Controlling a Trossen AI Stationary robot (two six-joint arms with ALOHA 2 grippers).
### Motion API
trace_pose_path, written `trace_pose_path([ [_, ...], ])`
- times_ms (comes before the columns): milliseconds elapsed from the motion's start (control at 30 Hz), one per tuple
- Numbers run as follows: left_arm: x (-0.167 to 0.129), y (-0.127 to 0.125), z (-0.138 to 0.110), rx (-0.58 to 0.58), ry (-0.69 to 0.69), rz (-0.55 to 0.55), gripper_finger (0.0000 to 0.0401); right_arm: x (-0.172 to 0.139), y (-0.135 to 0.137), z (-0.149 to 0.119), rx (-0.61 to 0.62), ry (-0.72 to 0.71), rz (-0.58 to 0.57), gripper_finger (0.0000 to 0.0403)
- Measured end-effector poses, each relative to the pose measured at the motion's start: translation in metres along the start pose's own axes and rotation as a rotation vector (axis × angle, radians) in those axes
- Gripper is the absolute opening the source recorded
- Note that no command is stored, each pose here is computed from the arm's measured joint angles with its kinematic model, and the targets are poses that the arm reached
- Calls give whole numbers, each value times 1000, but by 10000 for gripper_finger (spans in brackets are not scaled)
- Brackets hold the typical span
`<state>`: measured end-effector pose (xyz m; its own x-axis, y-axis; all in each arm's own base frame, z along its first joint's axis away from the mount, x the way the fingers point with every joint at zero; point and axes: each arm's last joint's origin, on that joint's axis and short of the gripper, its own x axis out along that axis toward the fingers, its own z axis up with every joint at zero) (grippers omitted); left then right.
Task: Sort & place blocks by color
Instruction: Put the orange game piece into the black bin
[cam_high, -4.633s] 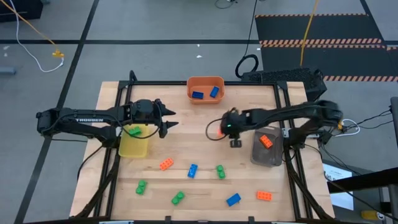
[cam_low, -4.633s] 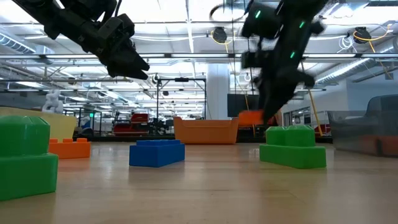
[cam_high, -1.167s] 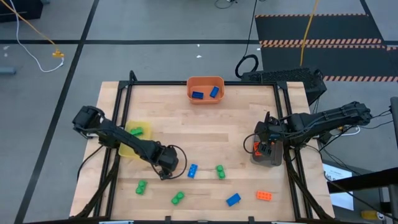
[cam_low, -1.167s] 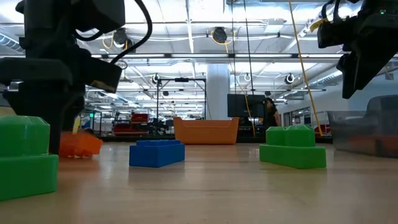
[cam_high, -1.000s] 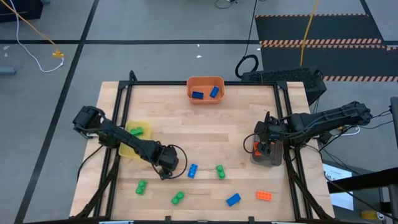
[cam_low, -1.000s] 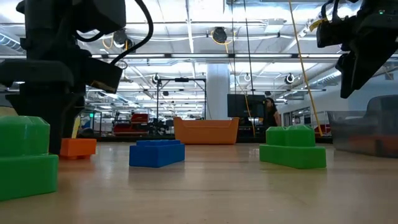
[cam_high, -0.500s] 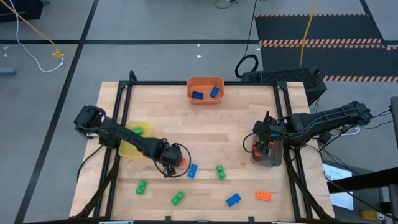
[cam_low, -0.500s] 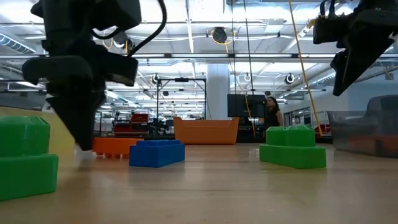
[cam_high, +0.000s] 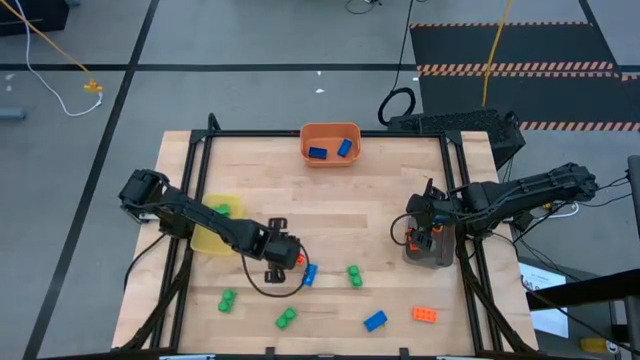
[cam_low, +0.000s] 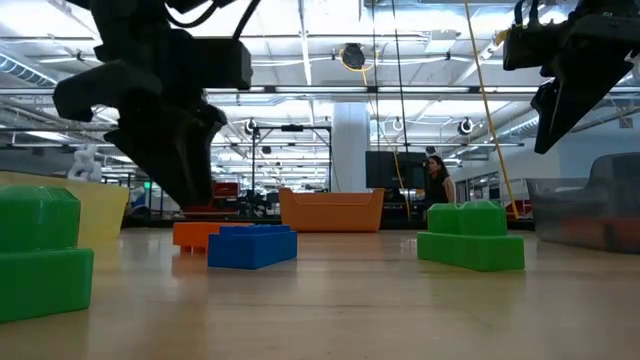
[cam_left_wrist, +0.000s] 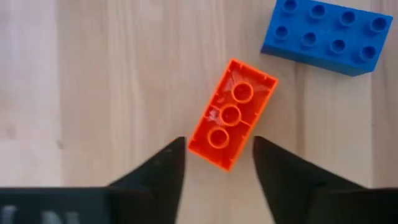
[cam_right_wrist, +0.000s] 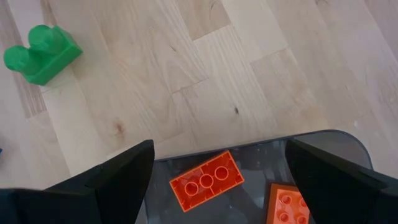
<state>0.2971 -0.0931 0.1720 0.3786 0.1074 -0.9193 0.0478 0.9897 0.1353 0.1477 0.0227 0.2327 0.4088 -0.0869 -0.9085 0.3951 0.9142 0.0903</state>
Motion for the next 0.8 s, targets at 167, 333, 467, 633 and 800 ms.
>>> trace_pose_path([
  [167, 4, 5, 1, 48, 9, 6, 300, 0, 0, 0, 0, 0, 0, 352],
  [333, 10, 7, 8, 79, -37, -18, 359, 0, 0, 1, 2, -7, 4, 352],
  [467, 27, 6, 9, 103, -12, -94, 360, 1, 1, 1, 7, -13, 9, 352],
  [633, 43, 4, 4, 128, 61, -110, 308, 10, 0, -4, 5, -5, 11, 352],
  [800, 37, 7, 4, 124, 50, -105, 185, 21, -2, -9, 5, -1, 9, 352],
])
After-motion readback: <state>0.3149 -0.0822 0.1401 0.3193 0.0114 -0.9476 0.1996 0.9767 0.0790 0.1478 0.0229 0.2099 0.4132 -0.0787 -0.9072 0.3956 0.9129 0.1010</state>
